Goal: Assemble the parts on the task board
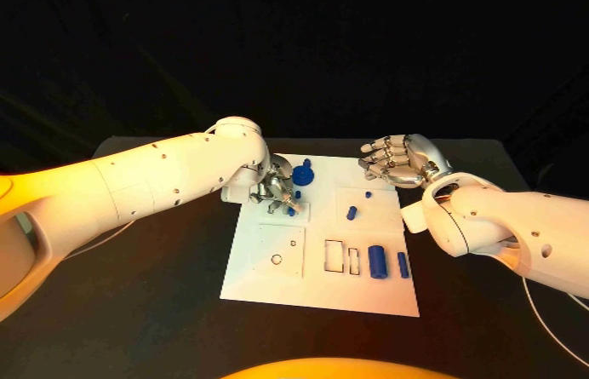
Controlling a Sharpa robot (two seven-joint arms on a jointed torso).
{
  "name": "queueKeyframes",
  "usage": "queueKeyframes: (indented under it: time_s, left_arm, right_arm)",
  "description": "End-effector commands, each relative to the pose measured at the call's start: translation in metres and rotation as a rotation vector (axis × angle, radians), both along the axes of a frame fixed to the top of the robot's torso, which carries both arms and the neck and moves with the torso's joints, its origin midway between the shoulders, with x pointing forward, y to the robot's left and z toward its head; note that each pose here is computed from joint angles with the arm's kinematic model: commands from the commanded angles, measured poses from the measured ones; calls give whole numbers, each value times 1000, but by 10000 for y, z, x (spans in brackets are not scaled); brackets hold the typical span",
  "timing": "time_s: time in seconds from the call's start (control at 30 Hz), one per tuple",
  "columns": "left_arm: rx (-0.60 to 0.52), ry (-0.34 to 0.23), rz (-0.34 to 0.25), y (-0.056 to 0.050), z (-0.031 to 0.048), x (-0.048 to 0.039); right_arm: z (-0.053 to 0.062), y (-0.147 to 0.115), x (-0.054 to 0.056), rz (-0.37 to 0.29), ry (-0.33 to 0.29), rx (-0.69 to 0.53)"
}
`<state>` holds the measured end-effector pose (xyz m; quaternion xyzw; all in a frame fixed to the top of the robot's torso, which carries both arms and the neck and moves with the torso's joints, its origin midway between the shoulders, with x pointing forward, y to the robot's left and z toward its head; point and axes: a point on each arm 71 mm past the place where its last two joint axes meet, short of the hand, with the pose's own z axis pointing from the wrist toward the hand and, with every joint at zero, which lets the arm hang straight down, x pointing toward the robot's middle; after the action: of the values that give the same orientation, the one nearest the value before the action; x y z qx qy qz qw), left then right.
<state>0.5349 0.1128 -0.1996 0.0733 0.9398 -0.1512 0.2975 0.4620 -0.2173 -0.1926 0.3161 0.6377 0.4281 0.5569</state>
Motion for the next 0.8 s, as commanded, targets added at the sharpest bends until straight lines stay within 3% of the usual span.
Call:
queueKeyframes:
  time_s: [0.03,0.53,0.8]
  left_arm:
    - [-10,14,0,-12,-2,-8]
    - [-78,33,26,-18,6,1]
    - [-151,48,90,26,19,8]
  right_arm:
    - [-5,21,-2,23,10,-1]
    - [-19,33,-1,36,28,-5]
    - [-22,34,0,39,31,-5]
